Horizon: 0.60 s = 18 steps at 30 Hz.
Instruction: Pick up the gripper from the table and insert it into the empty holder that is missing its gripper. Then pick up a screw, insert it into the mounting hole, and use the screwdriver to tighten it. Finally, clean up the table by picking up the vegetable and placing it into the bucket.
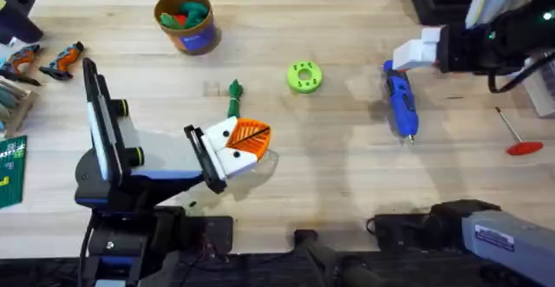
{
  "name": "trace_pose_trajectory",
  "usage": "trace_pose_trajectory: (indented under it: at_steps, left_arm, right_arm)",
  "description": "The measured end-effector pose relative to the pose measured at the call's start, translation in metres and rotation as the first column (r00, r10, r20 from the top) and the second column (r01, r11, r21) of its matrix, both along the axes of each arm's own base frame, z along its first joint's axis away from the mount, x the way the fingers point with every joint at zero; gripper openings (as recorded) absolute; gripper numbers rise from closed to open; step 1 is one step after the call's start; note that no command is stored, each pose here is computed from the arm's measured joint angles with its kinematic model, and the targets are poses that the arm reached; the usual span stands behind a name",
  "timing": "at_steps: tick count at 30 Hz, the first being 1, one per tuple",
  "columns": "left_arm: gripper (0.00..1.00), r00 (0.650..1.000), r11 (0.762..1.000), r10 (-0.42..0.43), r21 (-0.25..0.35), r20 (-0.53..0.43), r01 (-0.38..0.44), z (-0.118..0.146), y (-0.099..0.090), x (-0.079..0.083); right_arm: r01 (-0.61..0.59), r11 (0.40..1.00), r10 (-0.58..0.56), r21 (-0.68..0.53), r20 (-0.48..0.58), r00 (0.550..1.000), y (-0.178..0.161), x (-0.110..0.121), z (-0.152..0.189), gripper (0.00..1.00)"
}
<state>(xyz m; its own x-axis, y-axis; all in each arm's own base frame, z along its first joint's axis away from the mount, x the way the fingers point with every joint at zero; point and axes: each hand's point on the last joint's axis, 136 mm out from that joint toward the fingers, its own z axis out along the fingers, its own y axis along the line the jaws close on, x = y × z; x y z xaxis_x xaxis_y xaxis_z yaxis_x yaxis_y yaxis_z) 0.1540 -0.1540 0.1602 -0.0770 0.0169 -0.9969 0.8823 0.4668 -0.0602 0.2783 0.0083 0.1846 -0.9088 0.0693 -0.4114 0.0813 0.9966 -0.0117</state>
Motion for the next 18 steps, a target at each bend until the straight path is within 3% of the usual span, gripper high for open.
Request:
trace_pose_trajectory:
  at_steps: [13,18]
  left_arm:
    - [0.015,1.0,1.0,0.0,0.0,0.0,0.0,0.0,0.0,0.0]
    - [0.015,1.0,1.0,0.0,0.0,0.0,0.0,0.0,0.0,0.0]
  right_arm:
    - [0.043,0.999,-0.043,-0.001,-0.001,0.999,-0.012,0.005,-0.033,0.992]
    - [-0.023,0.999,0.022,-0.032,-0.038,0.999,-0.014,0.018,-0.056,0.992]
